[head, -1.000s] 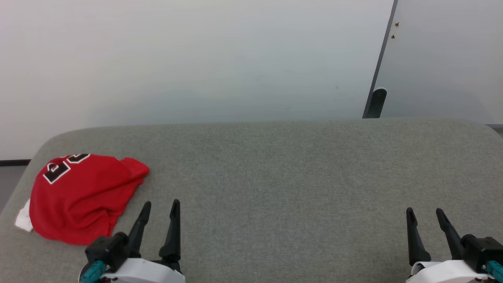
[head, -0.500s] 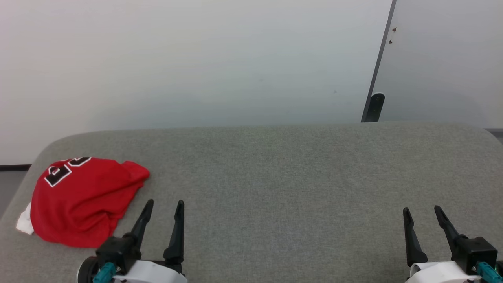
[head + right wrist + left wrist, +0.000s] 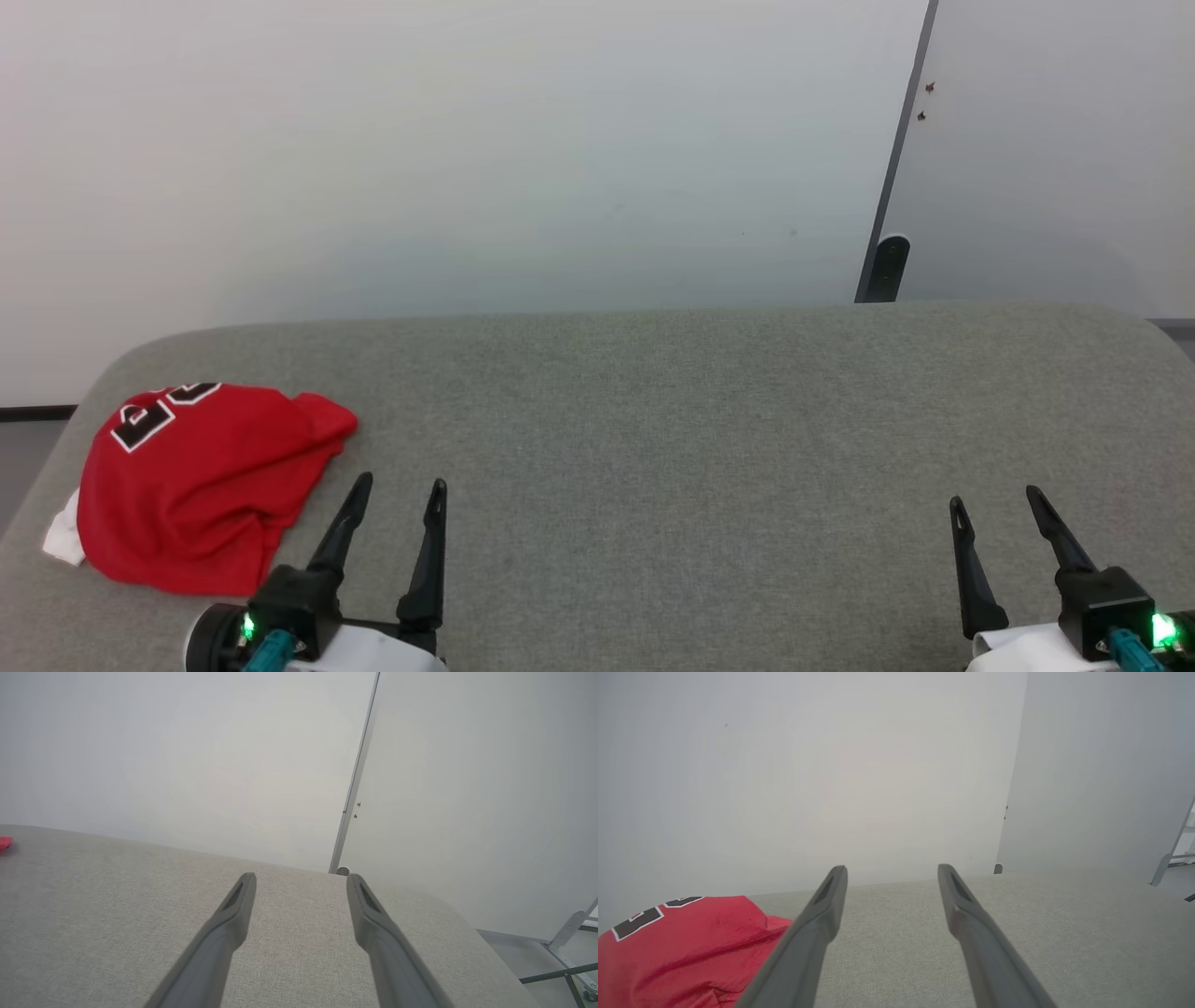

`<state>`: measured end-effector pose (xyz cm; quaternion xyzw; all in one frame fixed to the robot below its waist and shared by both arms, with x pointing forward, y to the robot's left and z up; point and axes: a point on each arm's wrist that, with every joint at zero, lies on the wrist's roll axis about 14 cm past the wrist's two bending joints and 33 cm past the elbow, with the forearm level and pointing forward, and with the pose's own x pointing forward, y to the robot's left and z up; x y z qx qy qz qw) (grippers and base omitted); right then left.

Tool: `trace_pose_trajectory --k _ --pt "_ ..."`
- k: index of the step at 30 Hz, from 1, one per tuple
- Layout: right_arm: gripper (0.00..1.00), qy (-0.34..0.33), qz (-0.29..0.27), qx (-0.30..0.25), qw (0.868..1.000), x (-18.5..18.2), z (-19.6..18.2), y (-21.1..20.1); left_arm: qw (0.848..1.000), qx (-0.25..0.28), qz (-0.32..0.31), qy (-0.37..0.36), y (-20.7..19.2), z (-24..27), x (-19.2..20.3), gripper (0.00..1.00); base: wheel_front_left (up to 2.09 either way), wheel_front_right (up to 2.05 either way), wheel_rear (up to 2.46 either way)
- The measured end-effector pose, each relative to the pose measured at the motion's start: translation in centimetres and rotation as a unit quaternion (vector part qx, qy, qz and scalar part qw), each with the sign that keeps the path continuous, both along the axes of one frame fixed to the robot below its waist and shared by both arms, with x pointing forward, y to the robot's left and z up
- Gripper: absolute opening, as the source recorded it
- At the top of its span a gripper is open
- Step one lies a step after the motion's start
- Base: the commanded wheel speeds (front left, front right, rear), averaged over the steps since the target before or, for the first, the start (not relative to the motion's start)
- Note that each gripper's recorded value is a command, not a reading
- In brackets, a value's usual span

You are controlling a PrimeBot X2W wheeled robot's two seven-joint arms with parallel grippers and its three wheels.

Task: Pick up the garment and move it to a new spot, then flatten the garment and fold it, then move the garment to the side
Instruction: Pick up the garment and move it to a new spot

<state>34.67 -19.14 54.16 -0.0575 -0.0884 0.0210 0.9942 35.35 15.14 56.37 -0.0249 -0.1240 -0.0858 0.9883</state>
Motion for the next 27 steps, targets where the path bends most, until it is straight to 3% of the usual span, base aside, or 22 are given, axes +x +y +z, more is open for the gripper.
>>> trace_pose_trajectory --k 7,18,27 --pt "1.0 -0.004 0.003 -0.024 1.0 -0.3 0.1 0.3 1.0 0.018 0.0 -0.01 -0.1 0.3 -0.2 1.0 0.0 0.0 0.0" --pt "1.0 -0.005 0.011 -0.026 1.0 -0.1 0.2 0.8 1.0 0.006 0.006 0.0 0.5 -0.3 -0.5 1.0 0.0 0.0 0.0" --pt "1.0 -0.006 0.06 -0.029 0.998 0.9 0.3 4.1 0.998 0.003 0.063 0.013 4.5 -1.1 -1.3 1.0 0.0 0.0 0.0"
